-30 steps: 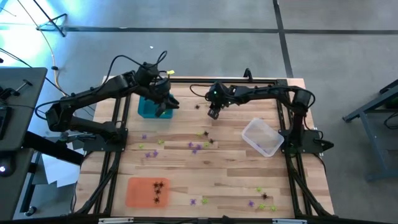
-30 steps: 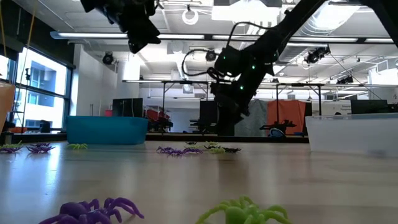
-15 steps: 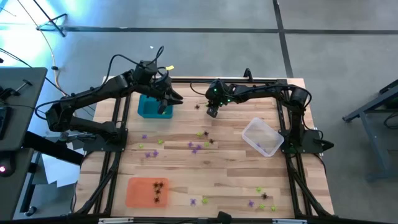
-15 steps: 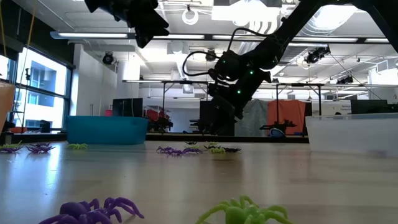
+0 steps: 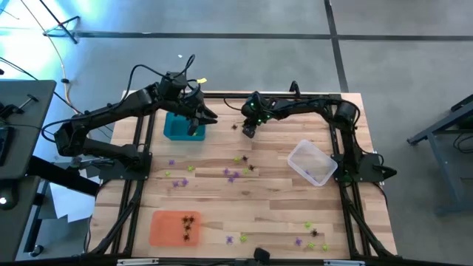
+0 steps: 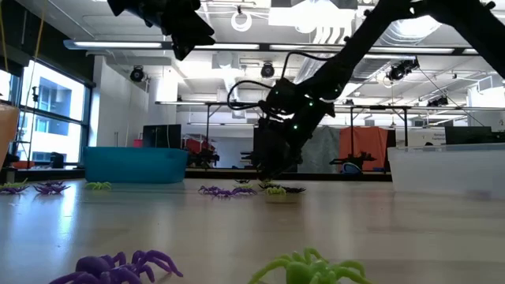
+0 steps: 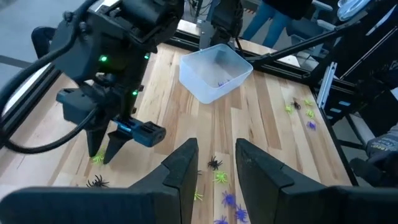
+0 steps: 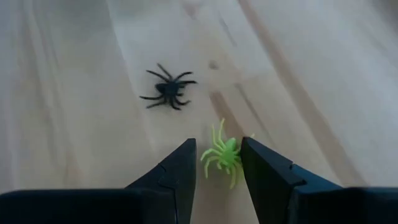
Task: Sort Halloween decoration
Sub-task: Put the green spider toy into the blue bin
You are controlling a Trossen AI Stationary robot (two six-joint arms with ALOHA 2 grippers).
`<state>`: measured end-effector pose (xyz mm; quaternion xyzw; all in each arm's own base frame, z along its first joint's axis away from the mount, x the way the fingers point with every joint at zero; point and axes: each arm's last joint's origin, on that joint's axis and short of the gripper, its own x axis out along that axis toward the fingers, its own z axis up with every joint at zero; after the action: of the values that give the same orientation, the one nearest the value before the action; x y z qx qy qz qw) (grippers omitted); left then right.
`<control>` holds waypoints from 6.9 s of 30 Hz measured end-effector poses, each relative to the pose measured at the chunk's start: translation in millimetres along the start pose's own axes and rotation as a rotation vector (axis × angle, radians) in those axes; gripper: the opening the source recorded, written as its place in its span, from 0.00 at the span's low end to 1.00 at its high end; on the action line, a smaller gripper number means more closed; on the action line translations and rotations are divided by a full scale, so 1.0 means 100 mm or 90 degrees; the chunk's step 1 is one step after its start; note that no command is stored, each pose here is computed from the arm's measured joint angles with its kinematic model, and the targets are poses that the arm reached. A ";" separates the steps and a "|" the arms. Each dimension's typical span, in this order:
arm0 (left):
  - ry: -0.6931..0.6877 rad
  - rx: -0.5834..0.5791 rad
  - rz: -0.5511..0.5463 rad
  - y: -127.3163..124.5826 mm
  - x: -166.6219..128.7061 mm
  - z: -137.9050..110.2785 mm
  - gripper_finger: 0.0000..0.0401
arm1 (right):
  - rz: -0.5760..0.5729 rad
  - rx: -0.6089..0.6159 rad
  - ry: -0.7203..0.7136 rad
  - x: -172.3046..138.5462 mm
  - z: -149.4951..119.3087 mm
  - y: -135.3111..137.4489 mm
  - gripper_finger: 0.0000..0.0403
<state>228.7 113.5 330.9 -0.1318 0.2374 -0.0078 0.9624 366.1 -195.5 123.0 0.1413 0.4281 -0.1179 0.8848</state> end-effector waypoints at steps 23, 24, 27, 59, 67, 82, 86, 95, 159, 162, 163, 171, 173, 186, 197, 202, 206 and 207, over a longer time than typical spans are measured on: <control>0.010 -0.007 -0.004 0.00 0.00 -0.02 0.24 | 0.001 0.042 0.168 -0.05 0.26 0.00 0.01; 0.013 -0.008 -0.005 0.00 0.00 -0.02 0.24 | 0.000 0.043 0.171 -0.08 0.30 0.01 0.01; 0.031 -0.019 -0.005 0.00 0.00 -0.05 0.24 | 0.002 0.039 0.176 -0.17 0.42 0.05 0.01; 0.195 0.009 0.023 0.01 0.20 -0.63 0.24 | -0.237 -0.183 0.216 -1.53 0.94 1.59 0.00; 0.182 0.018 0.013 -0.05 0.23 -0.60 0.24 | -0.273 -0.141 0.118 -1.94 1.04 1.50 0.00; -0.048 0.179 0.009 -0.11 0.41 -0.43 0.24 | -0.119 -0.081 -0.223 -1.88 0.36 1.43 0.00; -0.167 0.196 0.028 -0.08 0.46 -0.49 0.24 | -0.075 -0.053 -0.382 -1.89 0.14 1.43 0.00; -0.263 0.154 0.019 -0.09 0.47 -0.52 0.24 | 0.039 -0.026 -0.526 -1.75 -0.01 1.53 0.03; -0.260 0.175 0.000 -0.18 0.51 -0.53 0.00 | 0.084 -0.059 -0.560 -1.39 0.39 1.73 0.15; -0.259 0.174 0.002 -0.18 0.51 -0.53 0.00 | 0.080 -0.073 -0.561 -1.39 0.39 1.73 0.25; -0.258 0.174 0.002 -0.18 0.51 -0.53 0.00 | 0.079 -0.075 -0.561 -1.39 0.39 1.73 0.28; -0.258 0.173 0.001 -0.18 0.51 -0.53 0.00 | 0.068 -0.078 -0.528 -1.47 0.36 1.72 0.42; -0.259 0.173 0.004 -0.17 0.51 -0.53 0.00 | 0.045 -0.086 -0.503 -1.51 0.33 1.70 0.42; -0.100 0.034 0.255 0.18 0.00 -0.75 0.00 | -0.049 -0.021 -0.251 -1.75 -0.04 1.56 0.42; 0.242 -0.169 0.492 0.25 -0.31 -1.33 0.00 | -0.076 -0.004 -0.142 -1.70 -0.20 1.52 0.42; 0.271 -0.158 0.472 0.27 -0.27 -1.36 0.02 | -0.076 -0.004 -0.142 -1.70 -0.20 1.52 0.42; 0.290 -0.139 0.468 0.29 -0.24 -1.37 0.08 | -0.076 -0.004 -0.142 -1.70 -0.20 1.52 0.42; 0.293 -0.139 0.468 0.29 -0.24 -1.37 0.10 | -0.076 -0.004 -0.142 -1.70 -0.20 1.52 0.42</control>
<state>143.3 109.1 217.1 -0.1345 0.4756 0.3312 0.8038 299.1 -32.3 268.2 0.0989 0.3349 -0.1840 0.9188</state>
